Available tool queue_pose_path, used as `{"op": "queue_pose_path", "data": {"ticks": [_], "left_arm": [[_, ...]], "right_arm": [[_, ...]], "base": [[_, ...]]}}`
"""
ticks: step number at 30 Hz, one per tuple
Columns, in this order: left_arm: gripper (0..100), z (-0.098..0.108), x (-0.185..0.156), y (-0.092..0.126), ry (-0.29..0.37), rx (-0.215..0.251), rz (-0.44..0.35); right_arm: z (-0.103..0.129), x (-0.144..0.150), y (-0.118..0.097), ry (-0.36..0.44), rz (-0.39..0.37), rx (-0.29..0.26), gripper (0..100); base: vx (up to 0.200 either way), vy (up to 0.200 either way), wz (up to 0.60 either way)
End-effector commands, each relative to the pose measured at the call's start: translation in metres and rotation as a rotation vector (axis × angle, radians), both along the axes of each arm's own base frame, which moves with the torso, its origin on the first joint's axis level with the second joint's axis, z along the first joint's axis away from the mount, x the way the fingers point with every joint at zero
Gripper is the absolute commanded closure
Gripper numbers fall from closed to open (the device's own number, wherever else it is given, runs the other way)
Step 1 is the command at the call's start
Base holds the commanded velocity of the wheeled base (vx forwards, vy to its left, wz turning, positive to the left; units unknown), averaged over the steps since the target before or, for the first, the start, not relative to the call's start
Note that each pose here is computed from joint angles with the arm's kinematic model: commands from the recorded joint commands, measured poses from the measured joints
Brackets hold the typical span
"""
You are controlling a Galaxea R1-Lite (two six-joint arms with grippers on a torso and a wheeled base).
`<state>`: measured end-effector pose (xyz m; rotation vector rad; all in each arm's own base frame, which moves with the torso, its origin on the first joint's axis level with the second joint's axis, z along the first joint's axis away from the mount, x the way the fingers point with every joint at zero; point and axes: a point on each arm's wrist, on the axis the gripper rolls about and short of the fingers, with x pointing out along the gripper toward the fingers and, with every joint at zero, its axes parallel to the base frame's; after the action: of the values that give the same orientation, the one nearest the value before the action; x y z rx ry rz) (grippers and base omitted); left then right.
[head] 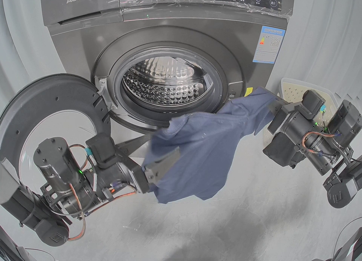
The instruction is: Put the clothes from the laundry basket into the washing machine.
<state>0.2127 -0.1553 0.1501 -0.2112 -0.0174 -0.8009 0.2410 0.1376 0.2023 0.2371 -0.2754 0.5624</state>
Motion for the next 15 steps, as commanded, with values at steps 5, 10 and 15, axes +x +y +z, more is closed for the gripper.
{"op": "queue_pose_path", "data": {"ticks": [5,10,15], "left_arm": [[0,-0.049,0.007,-0.011,0.136,0.090,-0.013],[0,-0.066,0.015,-0.017,0.159,0.116,-0.011],[0,-0.077,0.021,-0.022,0.179,0.134,-0.016]], "right_arm": [[0.026,-0.009,-0.004,-0.061,0.005,0.042,100],[0.027,-0.009,-0.004,-0.061,-0.001,0.044,100],[0.027,-0.008,-0.004,-0.062,-0.006,0.049,100]], "base": [[0.000,0.000,0.00],[0.000,0.000,0.00],[0.000,0.000,0.00]]}}
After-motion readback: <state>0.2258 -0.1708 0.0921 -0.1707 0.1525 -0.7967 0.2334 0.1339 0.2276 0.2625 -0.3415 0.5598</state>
